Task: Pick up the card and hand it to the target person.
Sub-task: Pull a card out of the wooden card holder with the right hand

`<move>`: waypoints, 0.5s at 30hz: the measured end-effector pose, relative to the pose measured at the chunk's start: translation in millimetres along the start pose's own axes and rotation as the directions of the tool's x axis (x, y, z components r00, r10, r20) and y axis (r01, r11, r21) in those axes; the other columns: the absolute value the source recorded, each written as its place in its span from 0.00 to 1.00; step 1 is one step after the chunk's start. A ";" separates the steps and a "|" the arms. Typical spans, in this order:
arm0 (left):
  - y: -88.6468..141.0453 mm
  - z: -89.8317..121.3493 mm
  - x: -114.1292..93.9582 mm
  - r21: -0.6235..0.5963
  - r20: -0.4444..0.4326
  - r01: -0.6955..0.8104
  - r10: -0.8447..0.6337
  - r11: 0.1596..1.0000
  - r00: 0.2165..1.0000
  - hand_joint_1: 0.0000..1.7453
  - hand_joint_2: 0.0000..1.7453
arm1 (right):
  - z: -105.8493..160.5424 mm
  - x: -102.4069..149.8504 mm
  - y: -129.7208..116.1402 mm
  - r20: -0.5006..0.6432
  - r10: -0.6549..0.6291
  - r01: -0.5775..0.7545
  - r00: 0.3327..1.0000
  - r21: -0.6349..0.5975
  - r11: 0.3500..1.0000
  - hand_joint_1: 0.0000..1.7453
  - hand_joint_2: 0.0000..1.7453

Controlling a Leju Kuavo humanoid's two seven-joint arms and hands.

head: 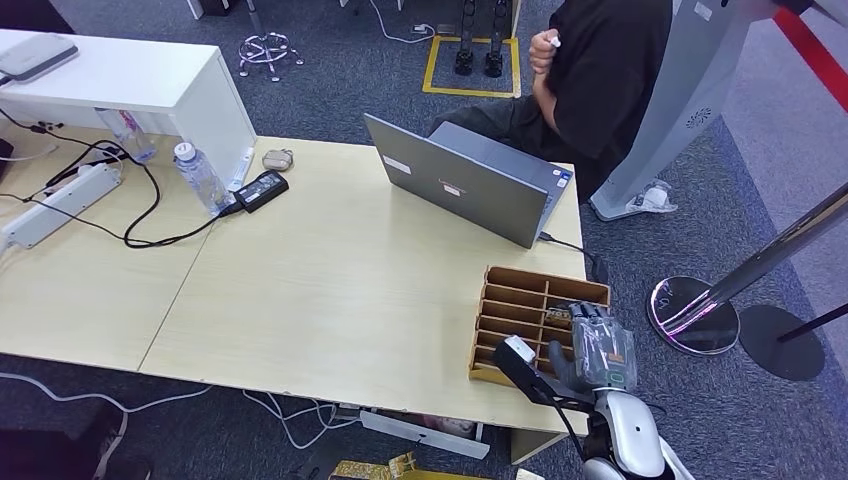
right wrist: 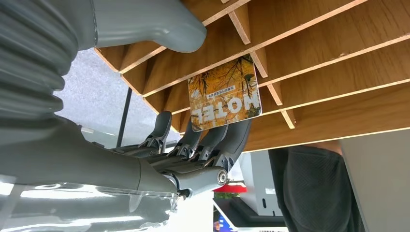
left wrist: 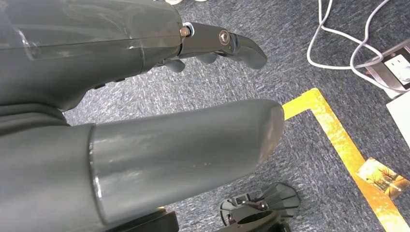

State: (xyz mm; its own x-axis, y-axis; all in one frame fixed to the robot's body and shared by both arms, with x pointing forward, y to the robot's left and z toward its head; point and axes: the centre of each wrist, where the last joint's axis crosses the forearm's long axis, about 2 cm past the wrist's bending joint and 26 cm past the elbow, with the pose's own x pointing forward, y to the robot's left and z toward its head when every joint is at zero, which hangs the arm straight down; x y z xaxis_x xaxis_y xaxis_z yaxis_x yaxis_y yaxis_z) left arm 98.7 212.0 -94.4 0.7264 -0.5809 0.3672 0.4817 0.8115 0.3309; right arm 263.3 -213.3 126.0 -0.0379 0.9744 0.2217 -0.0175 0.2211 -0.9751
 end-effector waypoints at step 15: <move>0.1 -0.1 0.1 0.000 0.000 0.000 0.000 1.000 1.000 0.00 0.00 | -1.2 -1.4 1.6 -0.005 0.002 -0.002 1.000 -0.002 1.000 0.75 1.00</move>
State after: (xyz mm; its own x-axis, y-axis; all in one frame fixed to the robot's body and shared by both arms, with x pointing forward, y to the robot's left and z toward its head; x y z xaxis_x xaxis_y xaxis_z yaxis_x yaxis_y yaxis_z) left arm 98.9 212.0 -94.3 0.7262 -0.5811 0.3675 0.4816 0.8114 0.3313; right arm 264.5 -214.3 124.1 -0.0332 0.9750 0.2198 -0.0151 0.2194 -0.9755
